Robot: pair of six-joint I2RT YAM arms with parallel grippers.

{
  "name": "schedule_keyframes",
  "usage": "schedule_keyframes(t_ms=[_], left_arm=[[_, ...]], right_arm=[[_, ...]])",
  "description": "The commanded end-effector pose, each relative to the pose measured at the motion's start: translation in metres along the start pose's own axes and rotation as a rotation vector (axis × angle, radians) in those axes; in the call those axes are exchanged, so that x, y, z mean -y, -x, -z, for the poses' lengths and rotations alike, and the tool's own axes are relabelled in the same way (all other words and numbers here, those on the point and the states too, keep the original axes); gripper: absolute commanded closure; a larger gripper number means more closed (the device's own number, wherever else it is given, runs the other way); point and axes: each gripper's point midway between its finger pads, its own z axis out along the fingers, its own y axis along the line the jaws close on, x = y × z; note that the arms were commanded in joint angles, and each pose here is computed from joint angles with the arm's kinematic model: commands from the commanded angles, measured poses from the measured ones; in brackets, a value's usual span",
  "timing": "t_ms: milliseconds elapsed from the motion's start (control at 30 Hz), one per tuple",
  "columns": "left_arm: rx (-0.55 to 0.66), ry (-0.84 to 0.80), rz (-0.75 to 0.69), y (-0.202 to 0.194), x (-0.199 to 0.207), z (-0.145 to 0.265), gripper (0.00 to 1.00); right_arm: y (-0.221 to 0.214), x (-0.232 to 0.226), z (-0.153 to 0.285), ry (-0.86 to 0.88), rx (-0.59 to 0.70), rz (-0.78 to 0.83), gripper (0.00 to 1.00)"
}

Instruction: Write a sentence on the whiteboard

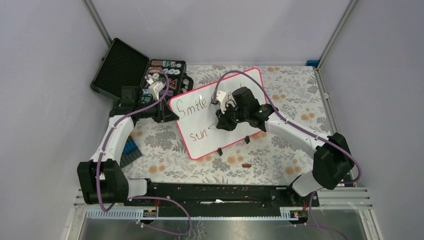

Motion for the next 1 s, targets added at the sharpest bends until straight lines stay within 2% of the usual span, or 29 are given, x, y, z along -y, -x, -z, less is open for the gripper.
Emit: schedule_keyframes(t_ms=[0, 467, 967], left_arm=[[0.022, 0.033, -0.104, 0.01, -0.003, 0.0, 1.0], [0.021, 0.033, -0.102, 0.01, -0.004, 0.0, 1.0], [0.023, 0.033, -0.101, 0.01, -0.003, 0.0, 1.0]], right_arm=[[0.024, 0.004, -0.001, -0.01, 0.054, 0.021, 1.0], [0.001, -0.009, -0.012, 0.024, 0.002, 0.034, 1.0], [-0.01, 0.0, 0.001, -0.021, -0.015, 0.04, 1.0]])
